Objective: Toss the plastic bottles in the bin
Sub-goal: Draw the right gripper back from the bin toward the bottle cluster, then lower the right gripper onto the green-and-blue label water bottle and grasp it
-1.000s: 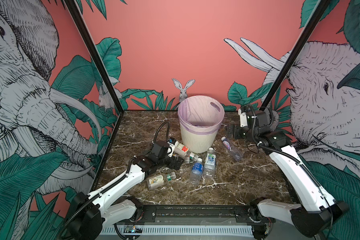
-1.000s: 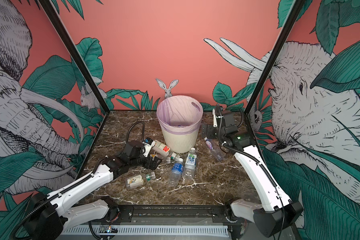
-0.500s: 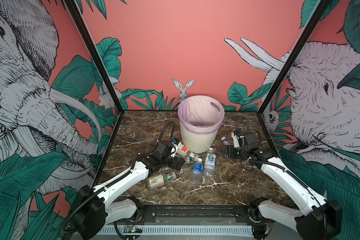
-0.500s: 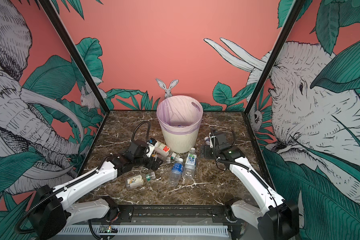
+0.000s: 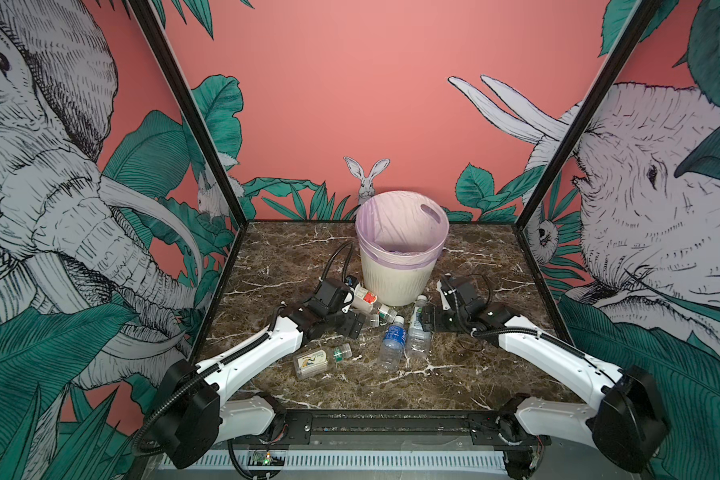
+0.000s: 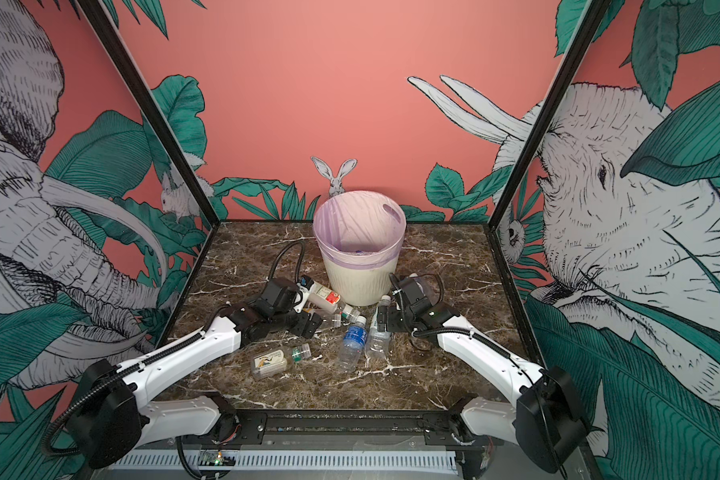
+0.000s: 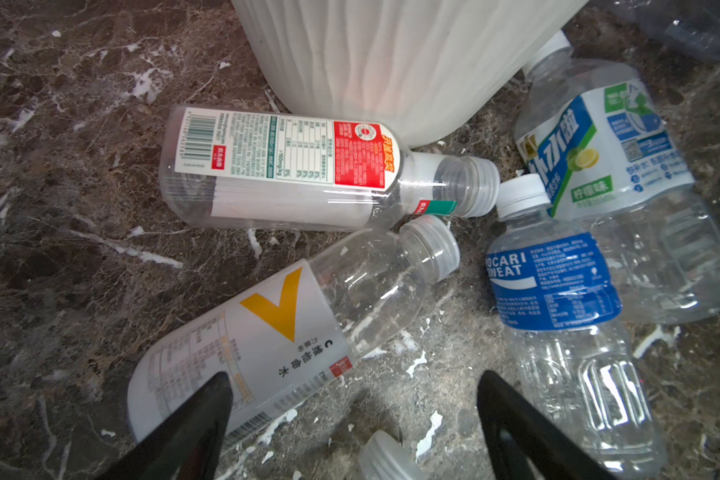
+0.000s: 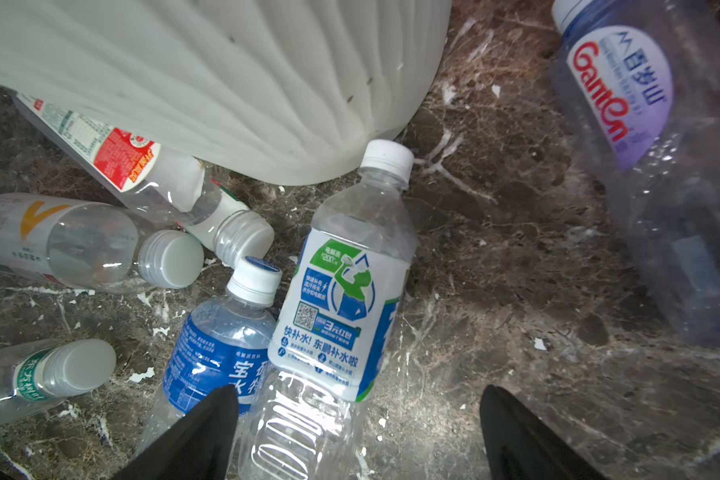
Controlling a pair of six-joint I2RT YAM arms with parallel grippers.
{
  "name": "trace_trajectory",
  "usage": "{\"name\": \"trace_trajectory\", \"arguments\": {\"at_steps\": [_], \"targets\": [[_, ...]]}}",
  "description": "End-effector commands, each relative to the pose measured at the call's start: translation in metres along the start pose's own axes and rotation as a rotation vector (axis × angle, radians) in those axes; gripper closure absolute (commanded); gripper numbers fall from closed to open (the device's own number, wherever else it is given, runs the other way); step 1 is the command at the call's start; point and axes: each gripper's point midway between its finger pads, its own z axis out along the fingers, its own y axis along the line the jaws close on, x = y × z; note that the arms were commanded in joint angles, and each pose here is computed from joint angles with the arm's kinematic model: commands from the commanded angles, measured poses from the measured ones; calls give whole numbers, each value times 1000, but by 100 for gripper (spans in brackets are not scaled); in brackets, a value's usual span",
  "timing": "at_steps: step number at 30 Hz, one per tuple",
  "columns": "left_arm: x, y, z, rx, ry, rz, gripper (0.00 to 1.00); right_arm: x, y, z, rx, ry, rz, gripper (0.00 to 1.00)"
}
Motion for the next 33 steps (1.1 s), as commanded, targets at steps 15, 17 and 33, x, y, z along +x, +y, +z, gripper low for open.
{"name": "trace_trajectory", "arguments": {"at_steps": [15,17,33], "targets": [[7,24,0,1,-41,-104,7,8,10,40,43,33,16,7],[7,27,0,-5,-46,-111,7,11,8,43,57,49,5,7],[14,31,4,-9,-41,-125,7,28,-15,41,167,125,-111,10]]}}
